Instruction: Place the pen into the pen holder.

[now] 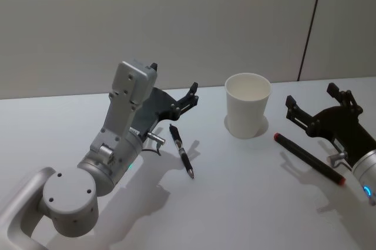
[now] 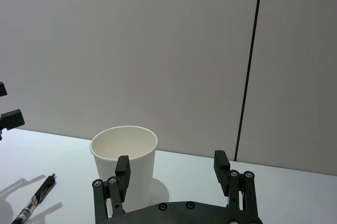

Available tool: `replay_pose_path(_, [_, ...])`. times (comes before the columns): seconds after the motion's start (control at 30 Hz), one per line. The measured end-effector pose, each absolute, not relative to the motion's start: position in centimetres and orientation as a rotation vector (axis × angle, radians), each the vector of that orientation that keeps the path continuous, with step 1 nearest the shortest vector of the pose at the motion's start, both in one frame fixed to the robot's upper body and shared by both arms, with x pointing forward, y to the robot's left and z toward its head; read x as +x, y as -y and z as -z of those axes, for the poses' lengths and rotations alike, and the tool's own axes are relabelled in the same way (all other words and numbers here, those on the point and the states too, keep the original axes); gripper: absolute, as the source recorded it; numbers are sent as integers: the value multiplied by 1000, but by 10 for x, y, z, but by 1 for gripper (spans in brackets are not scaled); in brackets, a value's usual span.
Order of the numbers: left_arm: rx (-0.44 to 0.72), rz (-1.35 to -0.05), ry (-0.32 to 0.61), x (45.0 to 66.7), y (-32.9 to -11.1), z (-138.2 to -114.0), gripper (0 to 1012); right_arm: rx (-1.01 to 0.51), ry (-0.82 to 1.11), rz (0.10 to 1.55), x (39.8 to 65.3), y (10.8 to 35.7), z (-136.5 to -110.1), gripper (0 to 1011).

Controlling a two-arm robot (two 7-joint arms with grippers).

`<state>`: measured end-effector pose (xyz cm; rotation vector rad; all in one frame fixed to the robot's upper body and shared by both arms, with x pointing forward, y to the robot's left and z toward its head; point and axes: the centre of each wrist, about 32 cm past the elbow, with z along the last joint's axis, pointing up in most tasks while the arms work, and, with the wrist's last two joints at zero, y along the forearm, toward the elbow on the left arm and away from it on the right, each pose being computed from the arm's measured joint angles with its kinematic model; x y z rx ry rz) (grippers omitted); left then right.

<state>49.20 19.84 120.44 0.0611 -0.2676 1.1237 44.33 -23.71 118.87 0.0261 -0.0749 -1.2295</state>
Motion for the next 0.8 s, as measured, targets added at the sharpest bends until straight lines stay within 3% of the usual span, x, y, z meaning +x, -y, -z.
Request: replay_pose_path(0.8, [61,-1124,268,492,-198,-1204,1001,26,75,1230,443,237,-1189,1001])
